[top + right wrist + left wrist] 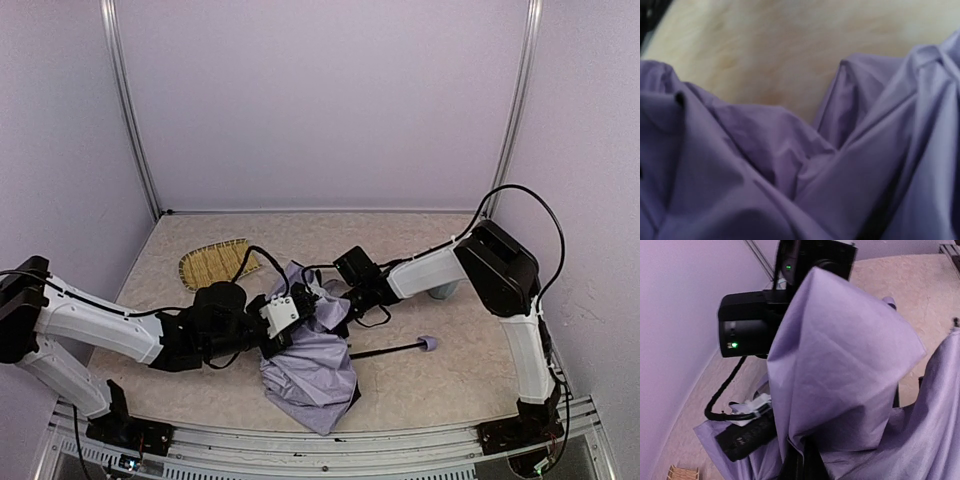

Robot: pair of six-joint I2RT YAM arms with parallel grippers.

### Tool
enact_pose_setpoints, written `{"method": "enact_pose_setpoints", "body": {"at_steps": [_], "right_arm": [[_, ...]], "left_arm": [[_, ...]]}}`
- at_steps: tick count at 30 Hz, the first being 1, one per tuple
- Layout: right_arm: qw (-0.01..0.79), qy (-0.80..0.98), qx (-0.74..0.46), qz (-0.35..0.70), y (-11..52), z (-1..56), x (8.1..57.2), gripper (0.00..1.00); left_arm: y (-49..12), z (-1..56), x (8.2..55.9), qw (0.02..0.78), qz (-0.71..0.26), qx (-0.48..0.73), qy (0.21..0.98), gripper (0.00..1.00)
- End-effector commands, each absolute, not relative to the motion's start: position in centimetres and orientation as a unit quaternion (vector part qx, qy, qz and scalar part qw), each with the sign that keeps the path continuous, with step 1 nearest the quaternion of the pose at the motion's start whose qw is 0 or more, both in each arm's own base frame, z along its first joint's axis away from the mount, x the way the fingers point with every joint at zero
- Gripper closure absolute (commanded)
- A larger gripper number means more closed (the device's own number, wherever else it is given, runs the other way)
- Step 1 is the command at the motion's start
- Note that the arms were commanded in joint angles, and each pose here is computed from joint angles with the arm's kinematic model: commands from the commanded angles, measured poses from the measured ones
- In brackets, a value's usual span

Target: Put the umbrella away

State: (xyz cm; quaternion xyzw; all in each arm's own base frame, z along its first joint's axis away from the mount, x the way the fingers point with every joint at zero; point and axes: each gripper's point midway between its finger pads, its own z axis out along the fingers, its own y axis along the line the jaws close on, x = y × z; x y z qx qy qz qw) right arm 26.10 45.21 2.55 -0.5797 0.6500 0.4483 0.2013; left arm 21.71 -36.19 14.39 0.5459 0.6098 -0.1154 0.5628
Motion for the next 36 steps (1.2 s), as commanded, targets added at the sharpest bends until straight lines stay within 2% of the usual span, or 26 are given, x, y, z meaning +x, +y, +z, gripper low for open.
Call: {"method": "enact_pose_setpoints", "body": {"at_steps": [1,4,8,14,17,20,22,29,32,36], "right_arm": [[0.069,0.678,-0.573,0.456,41.5,-2.2,20.2,0.59],[0.075,0.674,-0.569,0.466,41.6,-1.7,20.2,0.58],[0.102,0.682,-0.535,0.488,41.8,-0.5,21.7,0.58],[0.167,0.732,-0.434,0.498,40.0,2.6,25.9,0.43],[0.192,0.746,-0.385,0.508,38.8,4.4,27.1,0.41],[0.212,0.755,-0.371,0.496,38.1,5.0,27.5,0.41],[0.221,0.754,-0.374,0.493,37.8,5.5,27.5,0.41],[0.346,0.734,-0.401,0.426,35.7,12.1,28.4,0.40],[0.392,0.729,-0.430,0.360,34.6,13.7,27.2,0.38],[0.423,0.664,-0.536,0.304,35.7,15.1,20.8,0.31]], "left_arm": [[-35.6,16.8,26.1,0.586,-0.168,0.455,0.649,1.00],[-34.9,13.3,27.5,0.548,-0.158,0.449,0.688,1.00],[-33.9,7.8,26.8,0.482,-0.168,0.458,0.728,1.00],[-33.1,2.4,24.4,0.375,-0.190,0.477,0.772,1.00],[-33.1,2.5,22.7,0.353,-0.219,0.495,0.763,1.00],[-33.7,5.8,21.2,0.394,-0.275,0.501,0.720,1.00],[-33.7,6.9,21.8,0.407,-0.284,0.489,0.718,1.00],[-34.2,2.7,24.4,0.337,-0.275,0.476,0.764,1.00],[-34.4,1.2,24.6,0.309,-0.278,0.477,0.774,1.00],[-34.4,0.1,24.3,0.290,-0.276,0.485,0.778,1.00]]}}
